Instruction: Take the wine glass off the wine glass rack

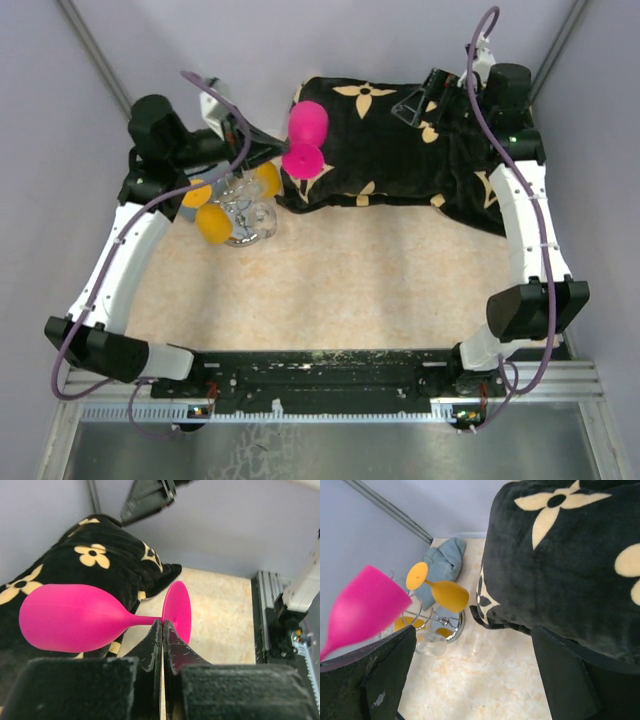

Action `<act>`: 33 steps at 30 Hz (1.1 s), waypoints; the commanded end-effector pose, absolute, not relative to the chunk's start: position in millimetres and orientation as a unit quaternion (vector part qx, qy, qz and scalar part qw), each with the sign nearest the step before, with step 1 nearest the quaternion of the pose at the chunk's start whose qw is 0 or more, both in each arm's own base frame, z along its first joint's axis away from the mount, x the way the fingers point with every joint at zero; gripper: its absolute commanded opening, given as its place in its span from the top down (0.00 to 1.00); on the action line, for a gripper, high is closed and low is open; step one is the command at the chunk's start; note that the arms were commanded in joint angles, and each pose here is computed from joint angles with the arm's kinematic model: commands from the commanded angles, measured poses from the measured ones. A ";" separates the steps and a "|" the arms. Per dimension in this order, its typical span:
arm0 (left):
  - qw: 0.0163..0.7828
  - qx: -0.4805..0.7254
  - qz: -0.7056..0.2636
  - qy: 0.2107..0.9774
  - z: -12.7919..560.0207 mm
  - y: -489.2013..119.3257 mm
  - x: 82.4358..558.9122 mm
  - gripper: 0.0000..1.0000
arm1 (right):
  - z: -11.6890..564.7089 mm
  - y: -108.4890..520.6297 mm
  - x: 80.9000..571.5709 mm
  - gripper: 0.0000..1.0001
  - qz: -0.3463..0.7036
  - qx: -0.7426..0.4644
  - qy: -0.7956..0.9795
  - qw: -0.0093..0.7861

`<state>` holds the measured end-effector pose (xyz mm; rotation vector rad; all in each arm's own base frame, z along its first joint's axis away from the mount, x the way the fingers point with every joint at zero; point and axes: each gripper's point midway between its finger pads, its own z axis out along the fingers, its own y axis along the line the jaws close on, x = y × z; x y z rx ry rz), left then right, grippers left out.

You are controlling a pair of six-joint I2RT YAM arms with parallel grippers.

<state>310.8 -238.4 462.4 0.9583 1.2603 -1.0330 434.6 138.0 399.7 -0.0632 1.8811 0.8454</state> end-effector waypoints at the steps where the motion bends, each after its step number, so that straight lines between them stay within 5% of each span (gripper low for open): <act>1: 0.595 0.502 -0.362 0.512 440.1 -263.3 290.0 1.00 | 445.3 127.1 408.8 0.02 0.339 -0.058 0.758 0.555; 33: 0.535 0.806 -0.056 0.249 248.4 -324.5 242.9 1.00 | 361.8 144.4 374.6 0.04 0.366 -0.137 0.818 0.421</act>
